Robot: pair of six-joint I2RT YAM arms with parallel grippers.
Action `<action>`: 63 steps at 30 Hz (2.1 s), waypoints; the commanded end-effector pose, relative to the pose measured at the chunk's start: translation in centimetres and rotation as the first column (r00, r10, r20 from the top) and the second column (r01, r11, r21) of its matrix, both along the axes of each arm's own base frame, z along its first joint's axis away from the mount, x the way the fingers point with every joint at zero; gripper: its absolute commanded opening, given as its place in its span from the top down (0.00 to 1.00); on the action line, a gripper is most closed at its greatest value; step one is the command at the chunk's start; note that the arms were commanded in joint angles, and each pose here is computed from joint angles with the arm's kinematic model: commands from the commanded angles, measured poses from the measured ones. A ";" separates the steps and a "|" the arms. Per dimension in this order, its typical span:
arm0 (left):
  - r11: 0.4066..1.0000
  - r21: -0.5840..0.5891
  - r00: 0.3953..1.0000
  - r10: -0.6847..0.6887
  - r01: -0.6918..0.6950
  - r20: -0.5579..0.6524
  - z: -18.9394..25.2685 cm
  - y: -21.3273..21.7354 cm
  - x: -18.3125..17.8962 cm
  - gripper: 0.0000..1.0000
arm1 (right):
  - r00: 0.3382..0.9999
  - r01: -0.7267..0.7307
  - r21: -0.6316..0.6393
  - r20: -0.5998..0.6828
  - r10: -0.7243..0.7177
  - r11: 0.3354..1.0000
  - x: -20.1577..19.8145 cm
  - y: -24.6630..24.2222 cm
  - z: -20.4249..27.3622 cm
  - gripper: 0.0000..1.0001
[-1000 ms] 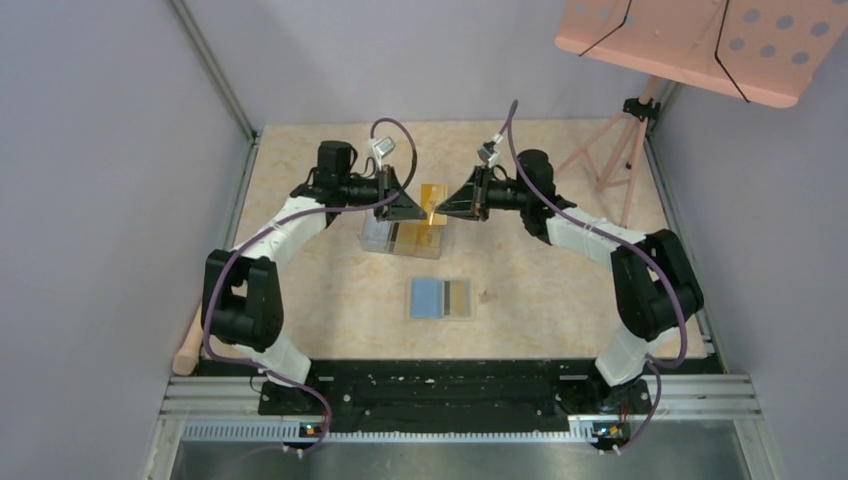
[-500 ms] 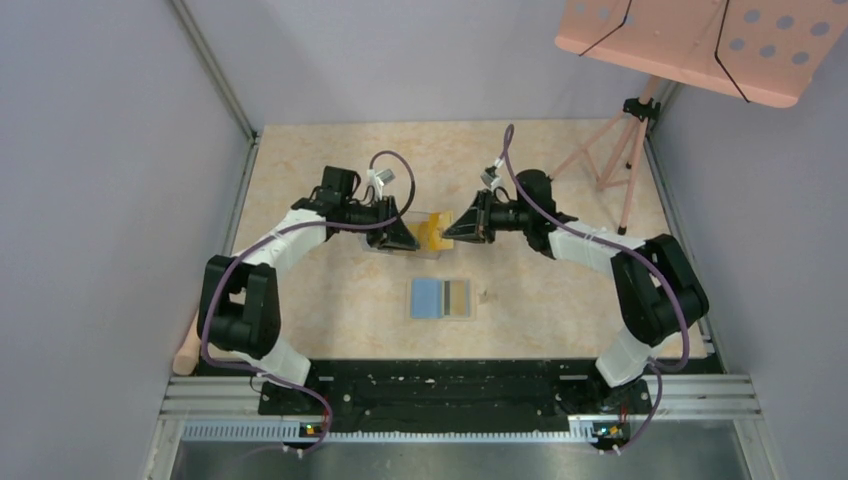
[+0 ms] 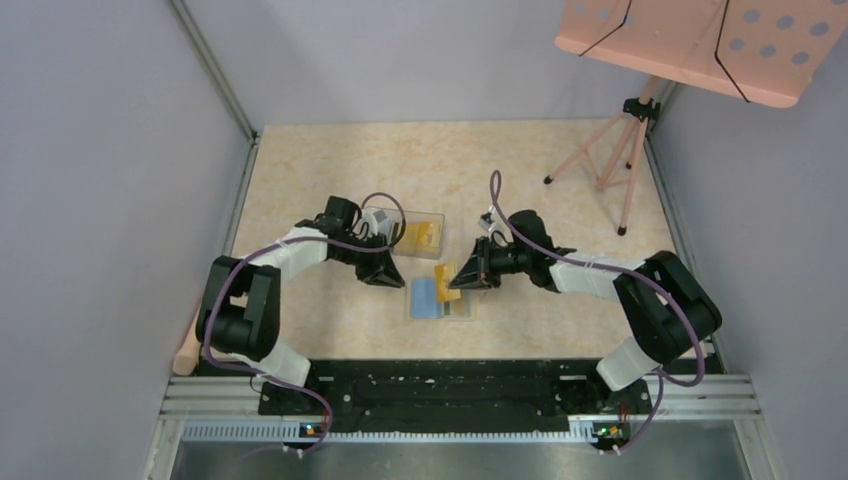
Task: Put the credit cards into the card holder
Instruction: Insert the credit card into the card holder.
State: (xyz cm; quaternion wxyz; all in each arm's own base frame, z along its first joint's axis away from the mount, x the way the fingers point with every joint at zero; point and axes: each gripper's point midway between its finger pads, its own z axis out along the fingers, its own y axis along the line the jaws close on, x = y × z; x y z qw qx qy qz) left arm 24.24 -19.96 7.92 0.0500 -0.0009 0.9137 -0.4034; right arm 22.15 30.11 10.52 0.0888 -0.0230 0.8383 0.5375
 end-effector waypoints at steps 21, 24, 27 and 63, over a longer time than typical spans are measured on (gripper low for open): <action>0.989 0.147 0.990 0.008 0.012 -0.140 -6.4 1.7 -1.9 1.00 | 0.993 0.081 -0.120 0.100 -0.069 0.989 0.3 0.3 -6.1 1.00; 0.984 0.175 0.993 -0.002 0.022 -0.115 -6.5 1.8 -1.8 1.00 | 0.994 0.083 -0.129 0.086 -0.072 0.988 0.2 0.3 -6.5 1.00; 0.977 0.211 0.997 -0.016 0.031 -0.071 -6.8 1.8 -1.7 0.99 | 0.995 0.081 -0.136 0.075 -0.071 0.987 0.0 0.3 -6.9 1.00; 0.950 0.296 0.995 -0.079 0.094 -0.061 -8.5 0.1 -2.4 1.00 | 0.998 0.000 -0.115 -0.059 -0.006 0.993 -1.7 3.6 -8.1 1.00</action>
